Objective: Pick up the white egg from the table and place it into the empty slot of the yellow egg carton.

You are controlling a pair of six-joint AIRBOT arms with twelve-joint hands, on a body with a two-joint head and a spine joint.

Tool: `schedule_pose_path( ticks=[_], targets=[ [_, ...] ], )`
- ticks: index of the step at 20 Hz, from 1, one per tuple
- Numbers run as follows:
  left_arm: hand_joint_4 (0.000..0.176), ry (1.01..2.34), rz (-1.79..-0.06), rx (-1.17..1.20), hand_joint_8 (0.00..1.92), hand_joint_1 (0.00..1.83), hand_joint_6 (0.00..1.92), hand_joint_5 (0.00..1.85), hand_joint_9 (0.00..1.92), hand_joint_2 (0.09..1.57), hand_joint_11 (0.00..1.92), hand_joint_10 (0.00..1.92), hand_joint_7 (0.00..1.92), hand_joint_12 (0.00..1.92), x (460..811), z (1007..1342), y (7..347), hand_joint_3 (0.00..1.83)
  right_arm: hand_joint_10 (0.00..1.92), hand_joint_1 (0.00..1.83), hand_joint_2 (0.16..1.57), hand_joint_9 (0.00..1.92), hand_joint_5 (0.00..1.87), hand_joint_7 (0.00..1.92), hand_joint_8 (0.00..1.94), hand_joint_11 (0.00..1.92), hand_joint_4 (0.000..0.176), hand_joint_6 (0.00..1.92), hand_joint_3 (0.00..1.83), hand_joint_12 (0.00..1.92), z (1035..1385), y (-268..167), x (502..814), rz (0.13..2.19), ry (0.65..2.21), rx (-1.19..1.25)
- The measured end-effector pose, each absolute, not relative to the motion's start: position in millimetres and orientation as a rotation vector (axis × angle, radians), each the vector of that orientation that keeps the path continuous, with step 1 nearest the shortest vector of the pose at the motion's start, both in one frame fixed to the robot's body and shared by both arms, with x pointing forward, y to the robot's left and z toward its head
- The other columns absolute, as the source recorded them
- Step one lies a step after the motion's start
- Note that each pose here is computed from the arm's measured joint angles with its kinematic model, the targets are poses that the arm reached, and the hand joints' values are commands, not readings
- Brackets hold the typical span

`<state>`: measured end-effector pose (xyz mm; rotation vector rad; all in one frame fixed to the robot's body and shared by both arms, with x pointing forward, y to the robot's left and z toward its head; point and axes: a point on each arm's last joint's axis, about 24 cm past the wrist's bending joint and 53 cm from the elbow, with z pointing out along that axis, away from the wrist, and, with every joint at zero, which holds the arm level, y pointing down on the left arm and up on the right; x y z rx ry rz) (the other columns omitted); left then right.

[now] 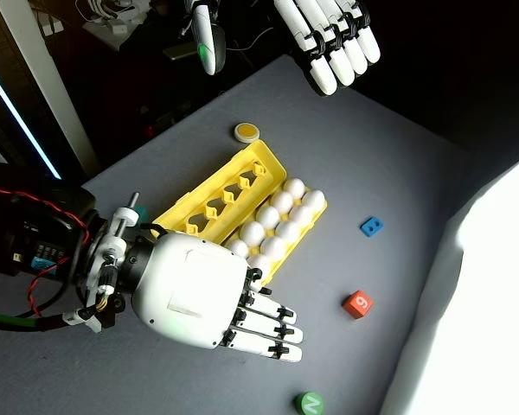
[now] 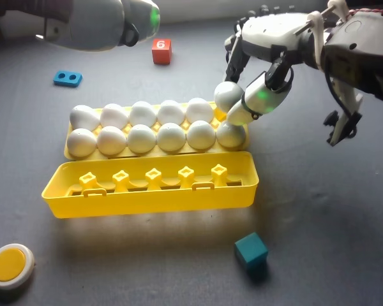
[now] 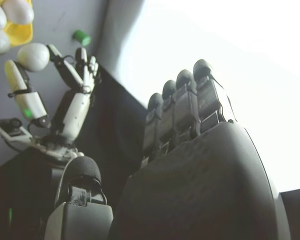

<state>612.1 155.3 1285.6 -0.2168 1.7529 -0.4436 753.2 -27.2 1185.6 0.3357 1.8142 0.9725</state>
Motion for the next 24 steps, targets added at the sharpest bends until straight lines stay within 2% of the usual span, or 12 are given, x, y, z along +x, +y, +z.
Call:
schedule_pose_path(
  ticks=[3,4,7,8,10,12,13,15,17,18,23,24],
  targets=[
    [0.0,1.753,-0.444,-0.217,0.01,0.0,0.0,0.13,0.11,1.22,0.0,0.0,0.15,0.19,612.1,1285.6,155.2,0.0,0.0,1.11,1.06,0.09,1.09,0.3,0.0,0.0,0.016,0.8,0.0,0.0,1184.2,-28.4,755.5,0.98,1.82,0.376],
    [0.0,1.753,-0.444,-0.217,0.0,0.0,0.0,0.12,0.1,1.22,0.0,0.0,0.14,0.16,612.2,1285.6,155.3,0.0,0.0,1.1,1.07,0.09,1.08,0.3,0.0,0.0,0.048,0.82,0.0,0.0,1184.7,-27.8,755.7,0.985,1.82,0.388],
    [0.0,1.753,-0.444,-0.217,0.0,0.0,0.0,0.12,0.08,1.23,0.0,0.0,0.11,0.13,612.2,1285.6,155.3,0.0,0.01,1.09,1.07,0.11,1.07,0.31,0.01,0.0,0.043,0.85,0.0,0.0,1180.5,-23.7,754.8,1.0,1.834,0.42],
    [0.0,1.752,-0.444,-0.216,0.0,0.0,0.0,0.1,0.06,1.23,0.0,0.0,0.1,0.12,612.1,1285.8,155.2,0.0,0.0,1.08,1.07,0.1,1.06,0.31,0.0,0.0,0.082,0.85,0.0,0.0,1180.2,-22.9,754.4,1.001,1.836,0.42],
    [0.0,1.753,-0.444,-0.217,0.01,0.0,0.01,0.12,0.08,1.23,0.0,0.01,0.12,0.15,612.2,1285.6,155.3,0.0,0.0,1.09,1.04,0.11,1.13,0.35,0.0,0.0,0.11,0.72,0.0,0.0,1180.2,-23.5,754.9,0.998,1.834,0.423],
    [0.0,1.753,-0.443,-0.217,0.0,0.0,0.0,0.11,0.08,1.23,0.0,0.0,0.12,0.12,612.2,1285.7,155.4,0.0,0.0,1.09,1.04,0.1,1.14,0.34,0.0,0.0,0.108,0.71,0.0,0.0,1180.3,-24.6,756.6,0.992,1.829,0.429],
    [0.0,1.753,-0.444,-0.216,0.0,0.0,0.0,0.12,0.09,1.23,0.0,0.0,0.13,0.14,612.1,1285.6,155.1,0.0,0.0,1.05,0.96,0.09,1.01,0.35,0.0,0.0,0.014,0.32,0.0,0.0,1180.0,-24.7,758.6,0.988,1.827,0.432],
    [0.0,1.753,-0.446,-0.215,0.0,0.0,0.0,0.12,0.1,1.22,0.0,0.0,0.15,0.14,612.2,1285.8,154.8,0.0,0.0,0.91,0.9,0.04,0.96,0.27,0.0,0.0,0.094,0.02,0.0,0.0,1179.8,-26.1,761.4,0.982,1.822,0.439],
    [0.0,1.753,-0.444,-0.217,0.0,0.0,0.0,0.12,0.09,1.23,0.0,0.0,0.13,0.13,612.2,1285.7,155.2,0.0,0.0,0.9,0.89,0.03,0.95,0.26,0.0,0.0,0.105,0.01,0.0,0.0,1179.8,-26.6,762.2,0.979,1.82,0.441],
    [0.0,1.753,-0.444,-0.217,0.0,0.0,0.0,0.09,0.07,1.23,0.0,0.0,0.1,0.1,612.2,1285.7,155.2,0.0,0.0,0.92,0.88,0.02,0.92,0.23,0.0,0.0,0.093,0.0,0.0,0.0,1179.7,-26.8,762.4,0.979,1.821,0.442],
    [0.0,1.753,-0.445,-0.216,0.0,0.0,0.0,0.09,0.06,1.22,0.0,0.0,0.09,0.08,612.1,1285.6,155.0,0.0,0.0,0.74,0.88,0.01,0.76,0.18,0.0,0.0,0.128,0.0,0.0,0.0,1173.0,-26.0,761.7,0.97,1.831,0.438],
    [0.0,1.753,-0.445,-0.217,0.0,0.0,0.0,0.08,0.05,1.22,0.0,0.0,0.08,0.06,612.2,1285.6,155.1,0.0,0.01,0.75,0.87,0.02,0.77,0.18,0.0,0.0,0.119,0.0,0.0,0.0,1169.9,-25.7,761.0,0.97,1.837,0.443]
  ],
)
